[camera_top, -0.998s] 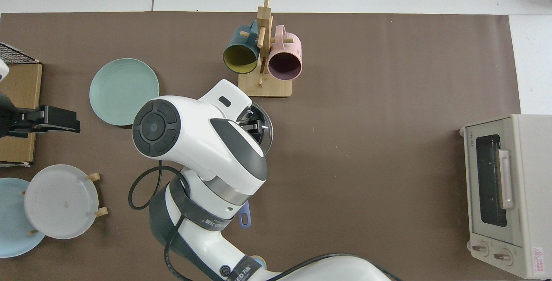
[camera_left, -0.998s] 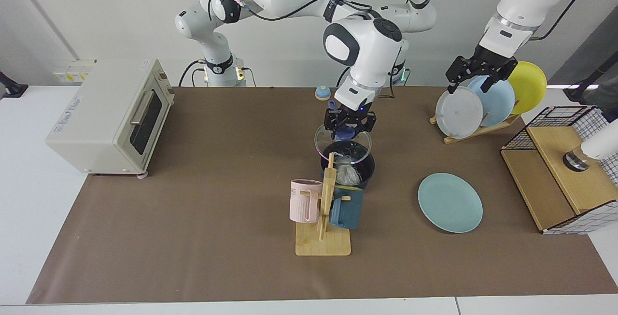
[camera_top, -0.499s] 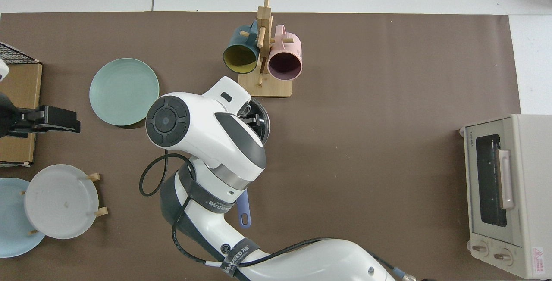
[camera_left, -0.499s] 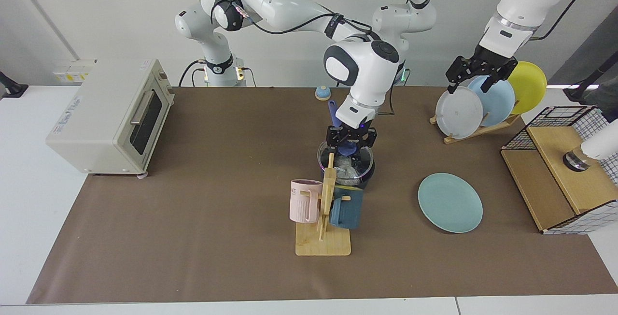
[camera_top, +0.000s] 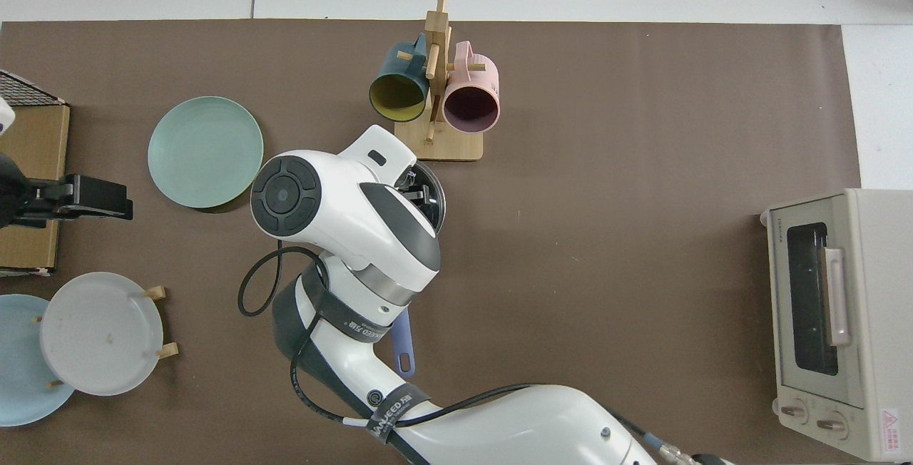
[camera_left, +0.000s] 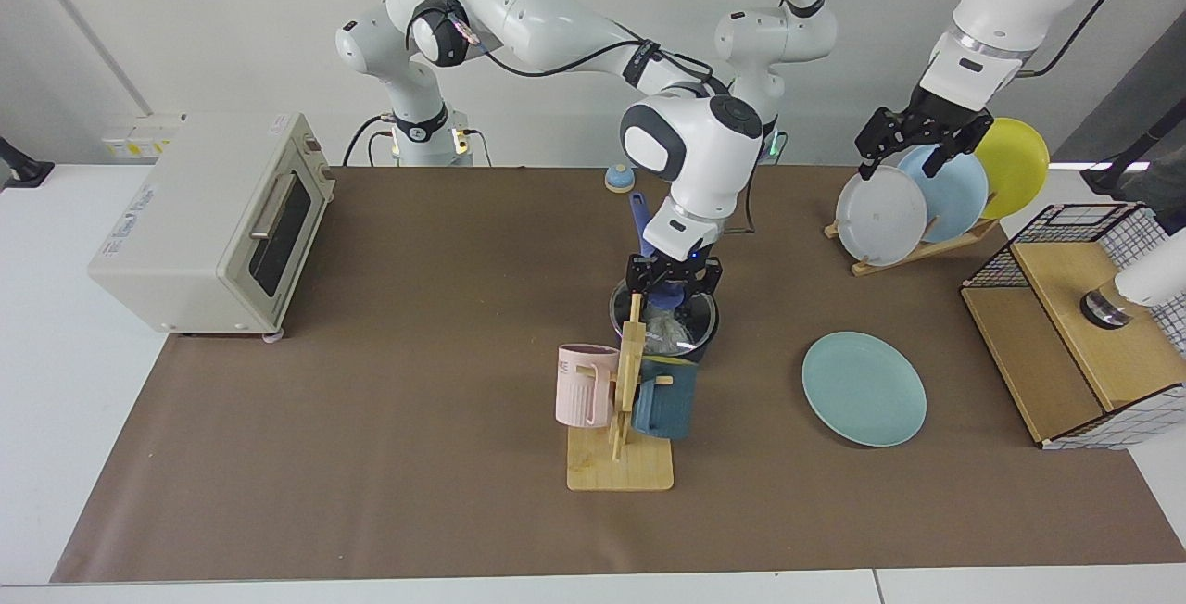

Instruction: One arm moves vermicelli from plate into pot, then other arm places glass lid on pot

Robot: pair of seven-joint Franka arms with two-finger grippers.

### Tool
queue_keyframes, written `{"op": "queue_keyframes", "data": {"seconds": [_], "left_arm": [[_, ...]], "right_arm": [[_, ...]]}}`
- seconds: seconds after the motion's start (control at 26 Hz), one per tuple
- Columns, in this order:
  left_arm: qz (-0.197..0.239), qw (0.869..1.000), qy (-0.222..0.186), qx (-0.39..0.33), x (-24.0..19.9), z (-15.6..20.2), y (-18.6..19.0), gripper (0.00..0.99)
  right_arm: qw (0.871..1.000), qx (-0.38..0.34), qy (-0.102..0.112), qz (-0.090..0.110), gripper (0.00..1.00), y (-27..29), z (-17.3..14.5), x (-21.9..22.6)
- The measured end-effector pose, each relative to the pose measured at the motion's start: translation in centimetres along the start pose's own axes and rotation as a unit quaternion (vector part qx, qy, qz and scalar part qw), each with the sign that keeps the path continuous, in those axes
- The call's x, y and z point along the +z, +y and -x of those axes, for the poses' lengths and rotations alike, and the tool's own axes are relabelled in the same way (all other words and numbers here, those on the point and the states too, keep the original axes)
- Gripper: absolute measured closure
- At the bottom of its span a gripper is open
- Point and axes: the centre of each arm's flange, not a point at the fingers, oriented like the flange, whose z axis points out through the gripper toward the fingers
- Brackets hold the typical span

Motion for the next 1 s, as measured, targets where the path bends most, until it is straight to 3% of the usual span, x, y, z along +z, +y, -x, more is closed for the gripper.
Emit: {"op": "queue_keyframes", "data": {"seconds": [1.0], "left_arm": [[0.0,1.0,0.0,0.0,0.0,0.0,0.0,0.0]], "right_arm": [[1.0,-0.003,0.008,-0.009,0.39,-0.53,-0.01,0.03]]}}
